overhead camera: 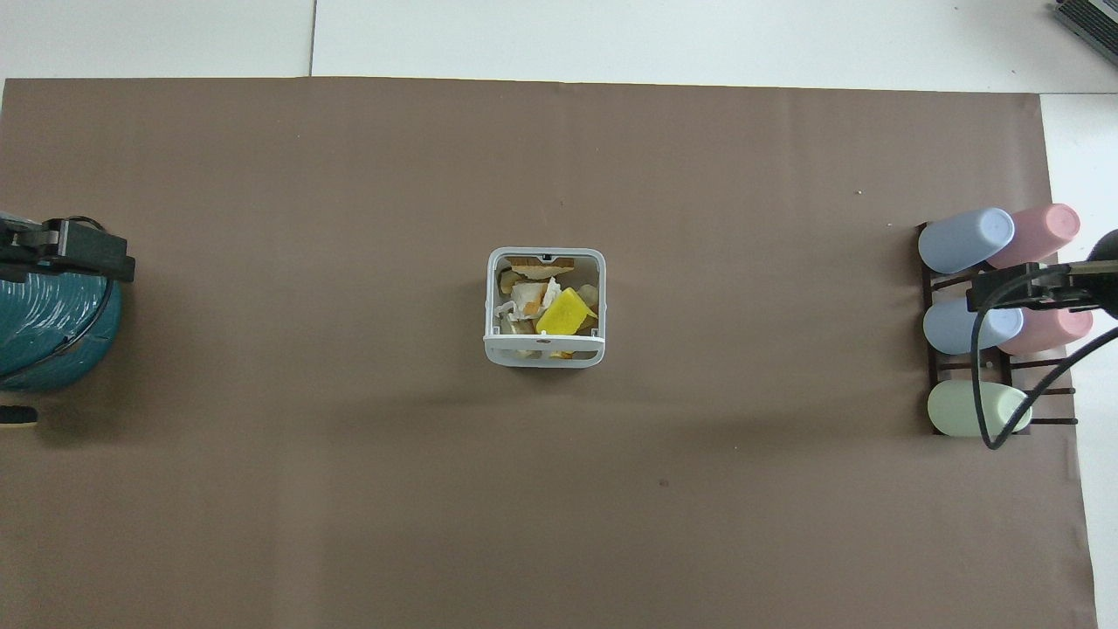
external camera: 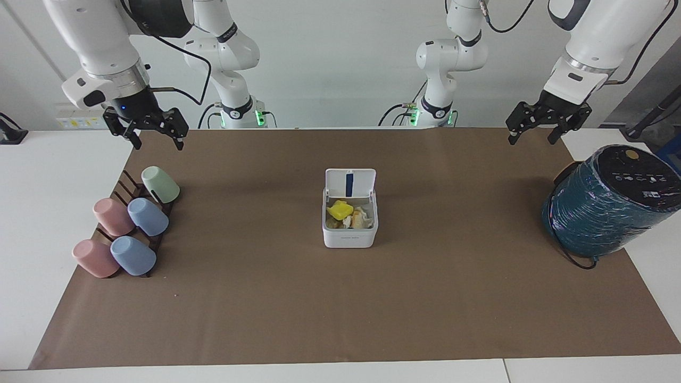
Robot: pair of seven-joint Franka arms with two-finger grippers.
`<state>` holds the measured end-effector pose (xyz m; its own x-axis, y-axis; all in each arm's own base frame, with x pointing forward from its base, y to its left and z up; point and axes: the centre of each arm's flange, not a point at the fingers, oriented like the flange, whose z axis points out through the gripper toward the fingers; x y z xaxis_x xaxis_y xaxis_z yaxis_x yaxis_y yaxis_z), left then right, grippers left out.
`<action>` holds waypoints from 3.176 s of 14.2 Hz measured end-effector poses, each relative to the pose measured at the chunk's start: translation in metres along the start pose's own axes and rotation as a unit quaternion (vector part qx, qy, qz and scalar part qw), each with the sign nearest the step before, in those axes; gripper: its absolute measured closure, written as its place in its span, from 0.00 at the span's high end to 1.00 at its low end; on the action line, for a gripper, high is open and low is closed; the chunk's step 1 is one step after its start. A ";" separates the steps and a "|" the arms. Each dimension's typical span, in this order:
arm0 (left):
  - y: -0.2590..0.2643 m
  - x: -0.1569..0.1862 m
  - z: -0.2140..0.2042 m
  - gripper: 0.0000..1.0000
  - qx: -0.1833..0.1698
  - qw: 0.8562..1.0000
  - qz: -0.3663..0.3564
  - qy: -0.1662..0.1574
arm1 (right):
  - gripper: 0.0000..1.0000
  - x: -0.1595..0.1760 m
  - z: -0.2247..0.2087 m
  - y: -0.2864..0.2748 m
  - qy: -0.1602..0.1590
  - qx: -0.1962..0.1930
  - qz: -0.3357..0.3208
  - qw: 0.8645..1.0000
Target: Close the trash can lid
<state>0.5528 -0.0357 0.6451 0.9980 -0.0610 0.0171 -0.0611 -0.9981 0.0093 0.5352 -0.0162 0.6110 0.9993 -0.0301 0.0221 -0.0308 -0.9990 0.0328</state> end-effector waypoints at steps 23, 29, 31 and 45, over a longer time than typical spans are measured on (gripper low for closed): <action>0.251 -0.071 0.081 0.46 -0.022 0.994 0.091 0.049 | 1.00 0.000 0.000 0.000 0.000 0.000 0.000 1.000; 0.331 -0.106 0.120 0.01 -0.045 0.989 0.124 0.073 | 1.00 0.000 0.000 0.000 0.000 0.000 0.000 1.000; 0.347 -0.104 0.132 0.01 -0.056 0.987 0.124 0.085 | 1.00 0.000 0.000 0.000 0.000 0.000 0.000 1.000; 0.344 -0.035 0.192 0.01 -0.104 0.975 0.082 0.178 | 1.00 0.000 0.000 0.000 0.000 0.000 0.000 1.000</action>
<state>0.4998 -0.3787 0.4561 0.9079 -0.1757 0.3807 -0.2588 -0.9492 0.1791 0.5352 -0.0162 0.6110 0.9993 -0.0301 0.0221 -0.0308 -0.9990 0.0327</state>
